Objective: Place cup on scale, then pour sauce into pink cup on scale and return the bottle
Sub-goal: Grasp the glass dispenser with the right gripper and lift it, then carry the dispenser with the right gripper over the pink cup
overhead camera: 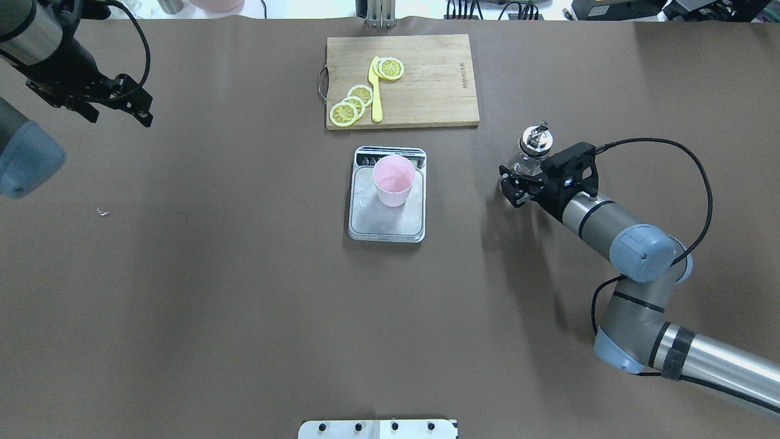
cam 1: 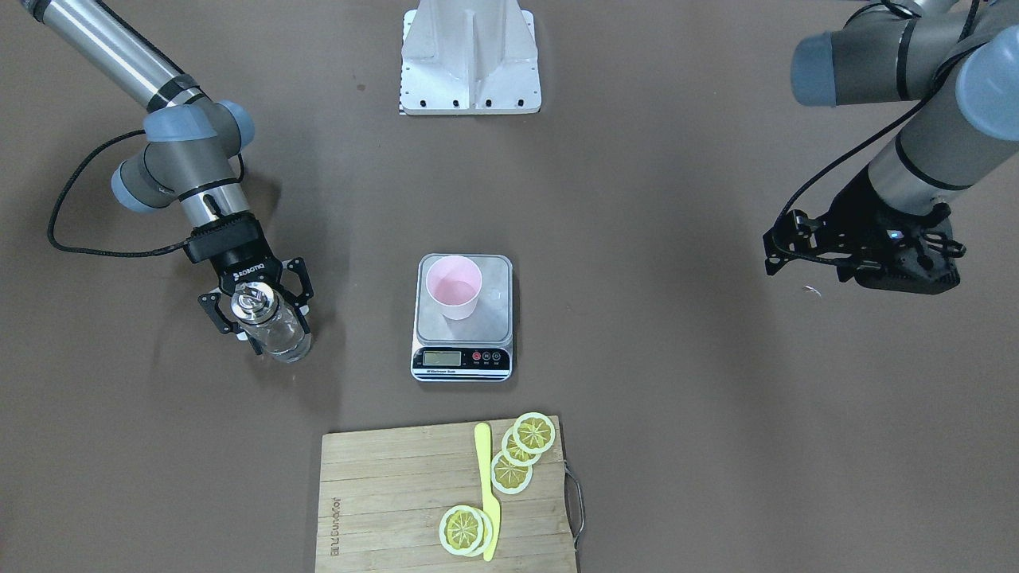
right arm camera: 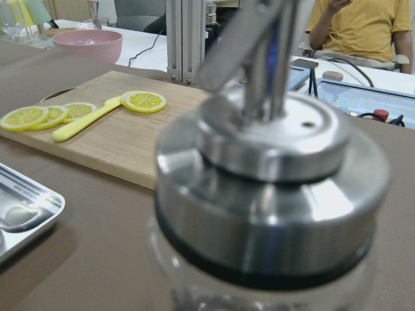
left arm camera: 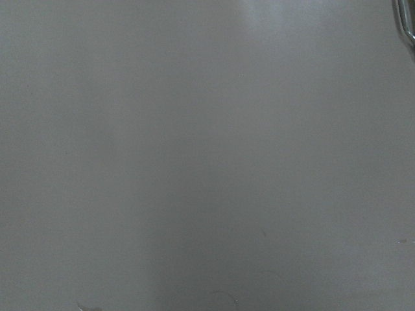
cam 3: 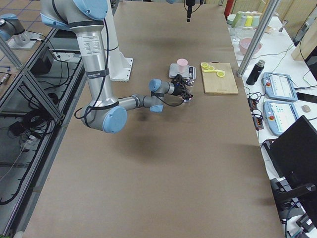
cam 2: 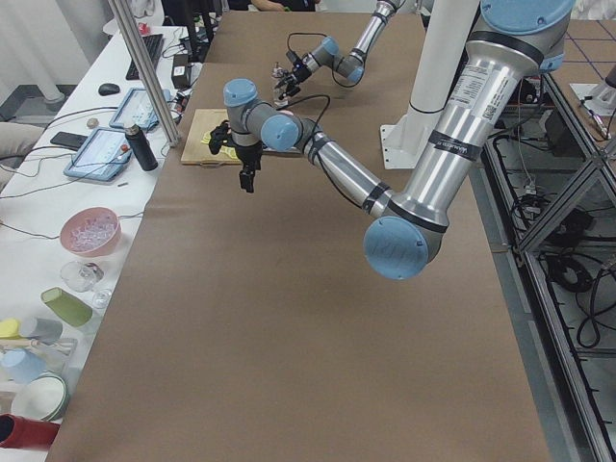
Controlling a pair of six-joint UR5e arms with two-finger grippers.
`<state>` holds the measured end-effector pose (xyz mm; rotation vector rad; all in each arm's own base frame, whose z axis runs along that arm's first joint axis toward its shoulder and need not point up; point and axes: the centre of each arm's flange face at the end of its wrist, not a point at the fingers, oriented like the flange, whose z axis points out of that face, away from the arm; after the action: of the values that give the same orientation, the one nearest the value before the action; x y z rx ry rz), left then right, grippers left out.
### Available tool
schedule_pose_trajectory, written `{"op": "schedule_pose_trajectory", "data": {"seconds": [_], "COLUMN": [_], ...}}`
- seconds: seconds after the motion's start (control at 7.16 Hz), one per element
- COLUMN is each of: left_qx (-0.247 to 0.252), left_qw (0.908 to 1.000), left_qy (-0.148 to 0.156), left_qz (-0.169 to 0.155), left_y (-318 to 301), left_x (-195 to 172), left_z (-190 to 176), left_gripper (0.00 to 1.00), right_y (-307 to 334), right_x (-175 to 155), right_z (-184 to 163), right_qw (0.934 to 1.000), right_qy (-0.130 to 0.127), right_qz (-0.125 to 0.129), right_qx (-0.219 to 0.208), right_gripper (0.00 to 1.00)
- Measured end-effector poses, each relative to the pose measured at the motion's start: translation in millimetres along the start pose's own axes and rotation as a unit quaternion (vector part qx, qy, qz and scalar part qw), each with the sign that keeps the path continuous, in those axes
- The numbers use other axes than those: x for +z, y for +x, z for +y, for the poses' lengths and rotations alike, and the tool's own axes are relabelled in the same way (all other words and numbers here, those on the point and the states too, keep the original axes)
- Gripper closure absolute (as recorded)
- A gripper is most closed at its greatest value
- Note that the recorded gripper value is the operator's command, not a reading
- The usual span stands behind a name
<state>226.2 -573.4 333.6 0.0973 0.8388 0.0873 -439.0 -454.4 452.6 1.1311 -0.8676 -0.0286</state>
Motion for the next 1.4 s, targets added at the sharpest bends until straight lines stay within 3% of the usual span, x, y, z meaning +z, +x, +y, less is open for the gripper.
{"op": "schedule_pose_trajectory", "data": {"seconds": [0.56,0.84,0.98,1.12,1.26,1.4], "left_qx": [0.003,0.031,0.048,0.066,0.084,0.1], "left_qw": [1.0,0.9995,0.9988,0.9977,0.9963,0.9949], "left_qy": [0.002,0.006,0.008,0.009,0.008,0.004], "left_qz": [0.0,0.0,-0.005,-0.01,-0.015,-0.012], "left_y": [-5.6,-37.2,-60.3,-85.4,-109.0,-130.8], "left_x": [-3.4,-14.8,-20.1,-24.2,-26.7,-27.1], "left_z": [-1.1,-4.2,-4.1,-1.5,3.2,11.1], "left_gripper": [0.03,0.03,0.03,0.03,0.03,0.03], "right_y": [-9.3,-8.6,-11.7,-15.0,-18.3,-21.7], "right_x": [1.9,2.8,-4.8,-17.3,-33.6,-46.9], "right_z": [-24.3,-46.3,-63.2,-80.1,-97.3,-111.5], "right_qw": [0.9998,0.9998,0.998,0.993,0.9831,0.9685], "right_qy": [0.017,0.002,-0.016,-0.039,-0.066,-0.094], "right_qz": [-0.006,0.007,0.019,0.036,0.057,0.084], "right_qx": [0.007,-0.019,-0.058,-0.106,-0.161,-0.215], "right_gripper": [0.97,0.97,0.97,0.97,0.97,0.97]}}
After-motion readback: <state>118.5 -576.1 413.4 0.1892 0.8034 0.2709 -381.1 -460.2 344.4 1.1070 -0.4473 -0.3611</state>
